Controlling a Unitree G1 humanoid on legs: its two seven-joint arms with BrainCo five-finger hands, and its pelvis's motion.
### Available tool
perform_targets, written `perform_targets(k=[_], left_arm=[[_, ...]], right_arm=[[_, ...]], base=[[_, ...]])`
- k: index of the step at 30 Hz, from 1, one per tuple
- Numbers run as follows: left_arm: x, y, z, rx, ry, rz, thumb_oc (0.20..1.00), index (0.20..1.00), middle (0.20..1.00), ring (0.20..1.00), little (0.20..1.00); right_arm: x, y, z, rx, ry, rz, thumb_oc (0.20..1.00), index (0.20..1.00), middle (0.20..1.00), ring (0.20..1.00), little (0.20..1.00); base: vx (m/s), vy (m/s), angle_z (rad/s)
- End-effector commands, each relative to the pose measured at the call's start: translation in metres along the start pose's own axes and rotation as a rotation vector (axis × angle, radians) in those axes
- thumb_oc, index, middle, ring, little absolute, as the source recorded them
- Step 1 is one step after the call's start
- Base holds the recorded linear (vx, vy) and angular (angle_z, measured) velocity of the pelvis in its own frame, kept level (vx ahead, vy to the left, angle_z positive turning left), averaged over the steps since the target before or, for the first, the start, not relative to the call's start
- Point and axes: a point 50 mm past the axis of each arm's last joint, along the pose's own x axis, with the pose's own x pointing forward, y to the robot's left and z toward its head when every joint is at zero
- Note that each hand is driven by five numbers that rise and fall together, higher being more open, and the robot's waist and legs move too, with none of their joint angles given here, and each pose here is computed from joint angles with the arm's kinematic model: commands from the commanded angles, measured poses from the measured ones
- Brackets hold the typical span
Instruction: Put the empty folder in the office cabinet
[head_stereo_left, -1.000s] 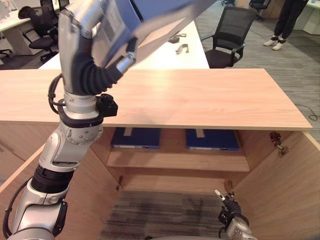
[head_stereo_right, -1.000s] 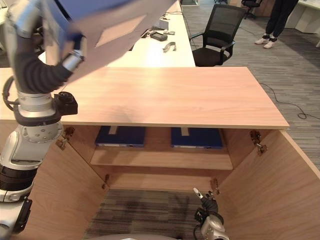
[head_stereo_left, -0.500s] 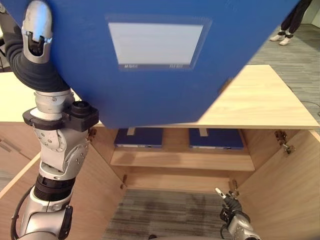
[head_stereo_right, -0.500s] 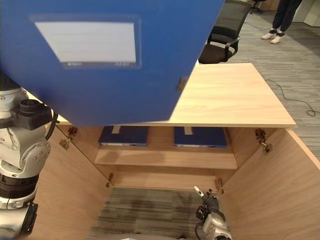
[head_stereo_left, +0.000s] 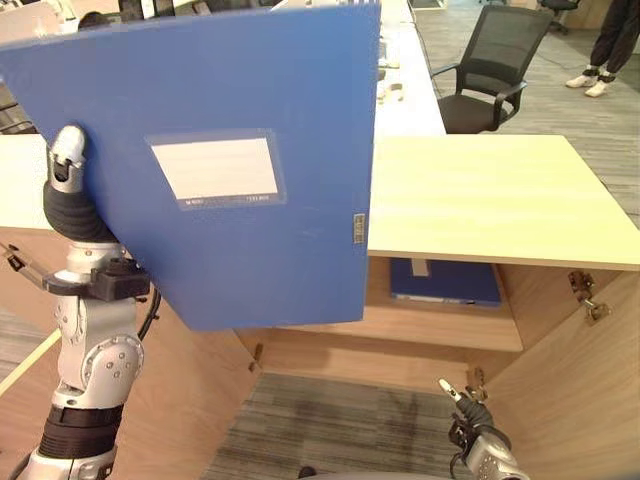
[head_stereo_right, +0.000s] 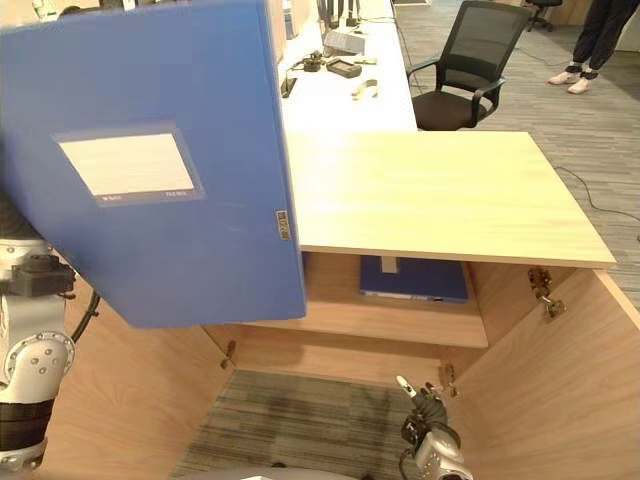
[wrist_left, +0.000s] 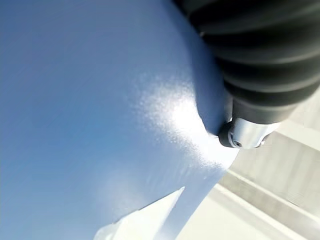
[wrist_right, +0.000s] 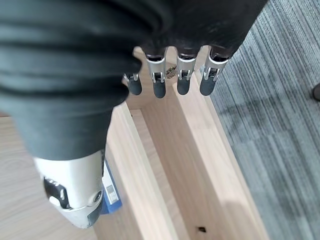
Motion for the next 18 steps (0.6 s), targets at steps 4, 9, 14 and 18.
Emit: perform_targets(k=[4,9,14,18], left_arm=[[-0.005,-0.007,-0.016,0.018,0.069,-0.022,0.2,0.2,0.2,0.2,0.2],[-0.029,-0.003,-0.044,0.025,0.229,-0.007,0.2,0.2,0.2,0.2,0.2],[-0.033,-0.003,-0.053,0.043,0.303,-0.069,0.2,0.2,0.2,0.2,0.2],[-0.031,-0.004,-0.051,0.084,0.327,-0.143,0.2,0.2,0.2,0.2,0.2]], right_arm=[[0.007,0.026,0.038,-0.012,-0.143,0.095,1.0,1.0,1.0,1.0,1.0],[-0.004,0.042,0.075,-0.196,-0.312,0.285,1.0,1.0,1.0,1.0,1.0],[-0.021,0.045,0.111,-0.307,-0.438,0.466,1.0,1.0,1.0,1.0,1.0],[-0.039,0.047,0.141,-0.415,-0.488,0.65,1.0,1.0,1.0,1.0,1.0]], base=[[0.0,0.0,0.0],[-0.01,0.004,-0.01],[0.0,0.002,-0.01],[-0.01,0.003,-0.01]])
